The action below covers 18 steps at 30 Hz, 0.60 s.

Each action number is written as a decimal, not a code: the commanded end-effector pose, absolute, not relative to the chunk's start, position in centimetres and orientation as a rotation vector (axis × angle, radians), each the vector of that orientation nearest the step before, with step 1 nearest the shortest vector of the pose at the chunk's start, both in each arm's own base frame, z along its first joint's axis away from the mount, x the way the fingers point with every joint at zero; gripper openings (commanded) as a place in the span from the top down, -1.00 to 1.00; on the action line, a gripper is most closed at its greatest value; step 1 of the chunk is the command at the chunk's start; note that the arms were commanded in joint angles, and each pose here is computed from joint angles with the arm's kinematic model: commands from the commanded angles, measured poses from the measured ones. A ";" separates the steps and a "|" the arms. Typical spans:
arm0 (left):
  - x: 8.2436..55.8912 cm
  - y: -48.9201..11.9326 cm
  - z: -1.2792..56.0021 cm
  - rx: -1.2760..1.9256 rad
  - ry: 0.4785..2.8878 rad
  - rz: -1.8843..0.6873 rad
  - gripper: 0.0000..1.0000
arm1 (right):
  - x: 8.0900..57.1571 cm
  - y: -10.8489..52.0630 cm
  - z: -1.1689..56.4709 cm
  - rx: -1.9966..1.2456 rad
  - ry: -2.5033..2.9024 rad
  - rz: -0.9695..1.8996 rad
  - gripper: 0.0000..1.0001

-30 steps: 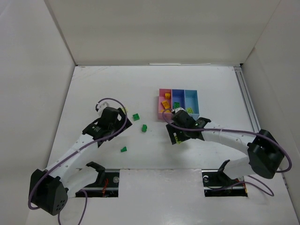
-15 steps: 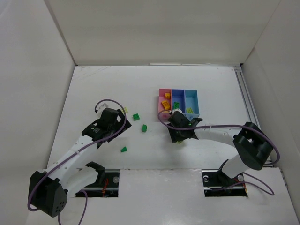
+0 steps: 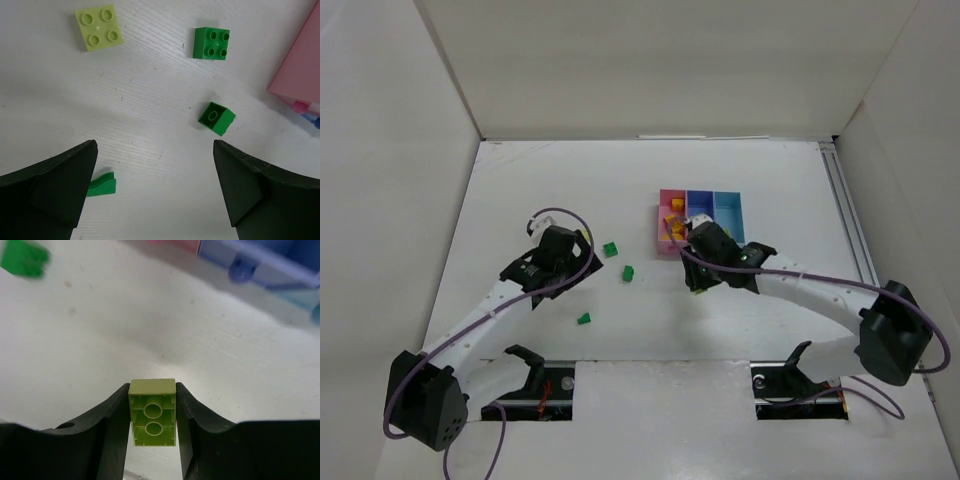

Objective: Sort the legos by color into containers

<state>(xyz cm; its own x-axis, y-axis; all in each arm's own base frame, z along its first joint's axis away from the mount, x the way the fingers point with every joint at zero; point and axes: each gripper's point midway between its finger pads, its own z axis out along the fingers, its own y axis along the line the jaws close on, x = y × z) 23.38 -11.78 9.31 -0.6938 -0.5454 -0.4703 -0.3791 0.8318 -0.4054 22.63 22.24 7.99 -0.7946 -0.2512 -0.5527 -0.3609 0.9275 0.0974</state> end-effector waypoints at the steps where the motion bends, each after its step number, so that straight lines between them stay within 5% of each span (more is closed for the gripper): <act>1: 26.3 -11.9 12.3 -0.642 2.319 -0.383 -1.00 | 26.2 22.0 14.6 -0.361 2.376 0.323 0.51; 11: 32.7 -10.2 13.4 -0.647 2.301 -0.325 -1.00 | 35.4 13.9 19.1 -0.047 2.259 0.208 0.51; 18: 35.0 -10.1 12.6 -0.652 2.324 -0.294 -1.00 | 38.5 12.7 17.6 -0.046 2.295 0.146 0.13</act>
